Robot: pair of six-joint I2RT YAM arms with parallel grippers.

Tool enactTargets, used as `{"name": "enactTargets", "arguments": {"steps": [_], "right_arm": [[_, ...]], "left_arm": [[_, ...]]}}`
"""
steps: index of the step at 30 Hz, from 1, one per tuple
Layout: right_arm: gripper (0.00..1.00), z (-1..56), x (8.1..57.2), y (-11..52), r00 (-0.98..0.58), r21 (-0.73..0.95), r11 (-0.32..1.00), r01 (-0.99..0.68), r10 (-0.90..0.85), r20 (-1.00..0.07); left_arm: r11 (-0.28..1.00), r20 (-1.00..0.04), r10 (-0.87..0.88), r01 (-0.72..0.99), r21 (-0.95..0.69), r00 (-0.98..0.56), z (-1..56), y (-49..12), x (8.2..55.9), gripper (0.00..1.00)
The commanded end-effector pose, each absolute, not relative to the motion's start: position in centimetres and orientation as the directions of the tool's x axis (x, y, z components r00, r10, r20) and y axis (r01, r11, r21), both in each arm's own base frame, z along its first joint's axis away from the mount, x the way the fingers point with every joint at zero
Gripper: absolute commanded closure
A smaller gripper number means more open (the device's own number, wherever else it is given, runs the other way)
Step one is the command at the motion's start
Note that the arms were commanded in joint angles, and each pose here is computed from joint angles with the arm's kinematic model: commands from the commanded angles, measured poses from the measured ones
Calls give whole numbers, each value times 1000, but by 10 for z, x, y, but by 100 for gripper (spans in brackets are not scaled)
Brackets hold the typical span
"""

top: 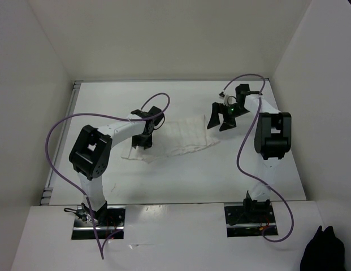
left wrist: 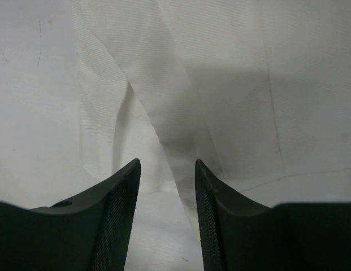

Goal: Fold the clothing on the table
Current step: Fold the skirt

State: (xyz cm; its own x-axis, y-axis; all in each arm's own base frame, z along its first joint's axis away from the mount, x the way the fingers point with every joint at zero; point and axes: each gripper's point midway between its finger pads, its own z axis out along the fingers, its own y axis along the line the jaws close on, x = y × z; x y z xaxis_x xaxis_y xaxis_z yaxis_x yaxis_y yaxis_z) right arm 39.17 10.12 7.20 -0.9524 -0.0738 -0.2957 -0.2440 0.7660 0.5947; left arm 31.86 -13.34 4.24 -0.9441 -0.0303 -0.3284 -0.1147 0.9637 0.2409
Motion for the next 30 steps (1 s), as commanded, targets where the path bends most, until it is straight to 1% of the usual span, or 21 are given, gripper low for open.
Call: {"name": "enactTargets", "arguments": {"steps": [1,2,3,5,6,8,13,14,15,18,19,21,23,24,25,26,27,29,30], "right_arm": [[1,55,415,104,-943,553,794,-250,-69,-327],[1,46,418,101,-949,544,808,-224,-54,-310],[1,42,419,104,-948,536,812,-231,-65,-311],[1,34,421,106,-951,526,822,-221,-62,-304],[1,25,419,108,-958,519,830,-205,-62,-280],[1,20,422,111,-956,509,834,-214,-73,-284],[1,11,422,121,-959,523,822,-224,-92,-267],[3,5,419,126,-962,526,820,-226,-102,-253],[3,5,419,126,-962,526,820,-226,-102,-253],[9,-4,410,137,-966,538,811,-232,-126,-225],[11,-7,410,142,-964,546,802,-242,-135,-229],[17,-8,409,144,-964,555,796,-243,-135,-229],[21,-14,405,145,-969,566,792,-228,-127,-212],[26,-14,405,145,-969,566,792,-228,-127,-212],[28,-16,404,145,-969,566,792,-228,-127,-212],[35,-16,404,145,-969,566,792,-228,-127,-212],[39,-18,401,145,-971,567,793,-222,-128,-202],[49,-15,404,145,-967,565,792,-232,-127,-220],[57,-12,402,145,-967,565,792,-233,-127,-221]], "left_arm": [[958,-342,-12,-109,266,-940,48,-129,319,49],[958,-344,-13,-110,265,-939,46,-129,319,49],[961,-360,-16,-114,253,-933,49,-130,322,49],[961,-360,-16,-114,253,-933,49,-130,322,49],[962,-368,-18,-116,247,-930,52,-131,322,49],[963,-376,-20,-119,241,-926,55,-131,323,49],[963,-374,-19,-118,243,-927,53,-132,325,49],[963,-374,-19,-118,243,-927,53,-132,325,49],[960,-357,-15,-113,255,-934,49,-131,322,49],[960,-357,-15,-113,256,-934,49,-132,324,49],[960,-357,-15,-113,256,-934,49,-132,324,49],[961,-364,-17,-115,250,-931,51,-133,327,49],[960,-357,-15,-113,256,-934,51,-132,325,49],[960,-357,-15,-113,256,-934,51,-132,325,49],[960,-357,-15,-113,256,-934,51,-132,325,49],[958,-361,-14,-116,262,-932,51,-131,325,49],[957,-354,-12,-114,268,-935,49,-129,323,49],[957,-354,-12,-114,268,-935,49,-129,323,49],[954,-358,-11,-117,275,-934,50,-128,324,49]]}}
